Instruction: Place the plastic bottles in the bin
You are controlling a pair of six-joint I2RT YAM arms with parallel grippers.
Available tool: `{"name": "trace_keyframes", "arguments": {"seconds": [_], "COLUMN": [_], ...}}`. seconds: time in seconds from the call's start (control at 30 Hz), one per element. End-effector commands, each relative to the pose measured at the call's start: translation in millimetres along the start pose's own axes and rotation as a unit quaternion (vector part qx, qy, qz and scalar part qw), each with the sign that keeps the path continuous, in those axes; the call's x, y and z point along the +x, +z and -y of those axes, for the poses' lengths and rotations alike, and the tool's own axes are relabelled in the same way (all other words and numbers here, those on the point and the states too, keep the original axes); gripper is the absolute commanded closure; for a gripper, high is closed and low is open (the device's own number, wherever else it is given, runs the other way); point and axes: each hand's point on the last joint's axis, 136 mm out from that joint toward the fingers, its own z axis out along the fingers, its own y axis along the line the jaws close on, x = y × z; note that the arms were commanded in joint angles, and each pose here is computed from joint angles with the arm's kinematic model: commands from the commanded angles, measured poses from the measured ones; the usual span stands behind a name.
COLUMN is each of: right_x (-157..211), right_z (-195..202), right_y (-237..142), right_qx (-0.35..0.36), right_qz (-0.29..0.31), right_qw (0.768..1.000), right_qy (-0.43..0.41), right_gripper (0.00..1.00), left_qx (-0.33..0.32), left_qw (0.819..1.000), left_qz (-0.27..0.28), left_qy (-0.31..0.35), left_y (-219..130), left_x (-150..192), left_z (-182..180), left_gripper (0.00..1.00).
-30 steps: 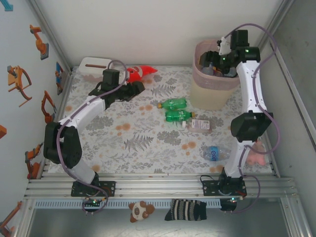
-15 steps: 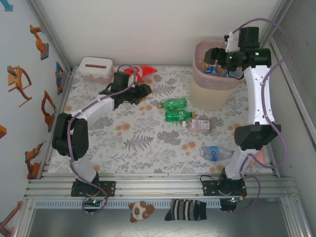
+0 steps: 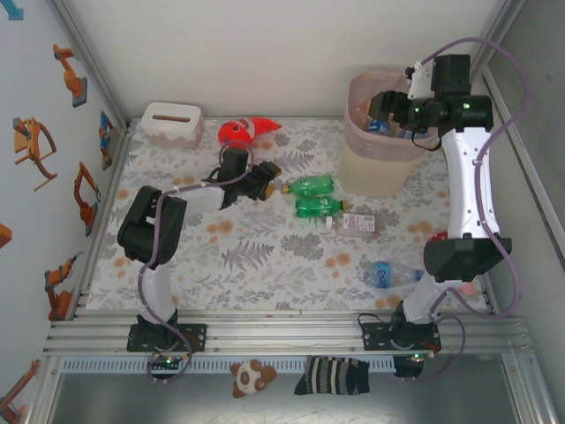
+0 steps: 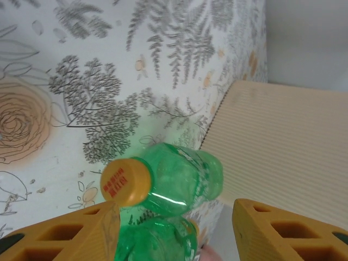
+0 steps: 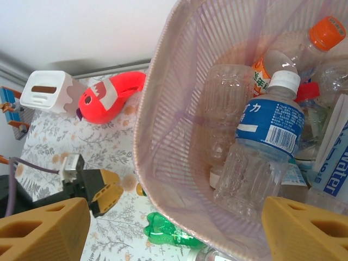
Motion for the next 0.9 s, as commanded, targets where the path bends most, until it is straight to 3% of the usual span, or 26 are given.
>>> {"name": "trace_keyframes", "arguments": {"seconds": [0.0,0.2,0.5,0.87], "right_x": [-4.0,-1.3,0.6,0.8], "right_z": [-0.6,1.0,1.0,-0.5], "right_y": [-12.7,-13.6,-15.4,-21.8], "right_qx": [0.005,0.01,0.012,0.014], "right_qz": [0.019,0.017,0.016,0.021], "right_qw": [1.0,1.0,1.0,1.0], "right_qy": [-0.005,-0.009,-0.011,-0.018], "right_gripper": [0.19,0.19,0.19,0.19], "left_qx": [0.042,0.006,0.044,0.023], "left_qw": [0.997,0.993,0.983,0.982], "left_qz": [0.008,0.014,0.016,0.018], "left_qy": [-0.062,-0.121,-0.177,-0.189], "left_y": [13.3,31.5,53.0,62.2], "left_x": [2.3,7.8,5.3,6.6], "left_z": [9.7,-26.3,-32.7,-42.0], "left_gripper": [0.43,0.4,0.45,0.5]}}
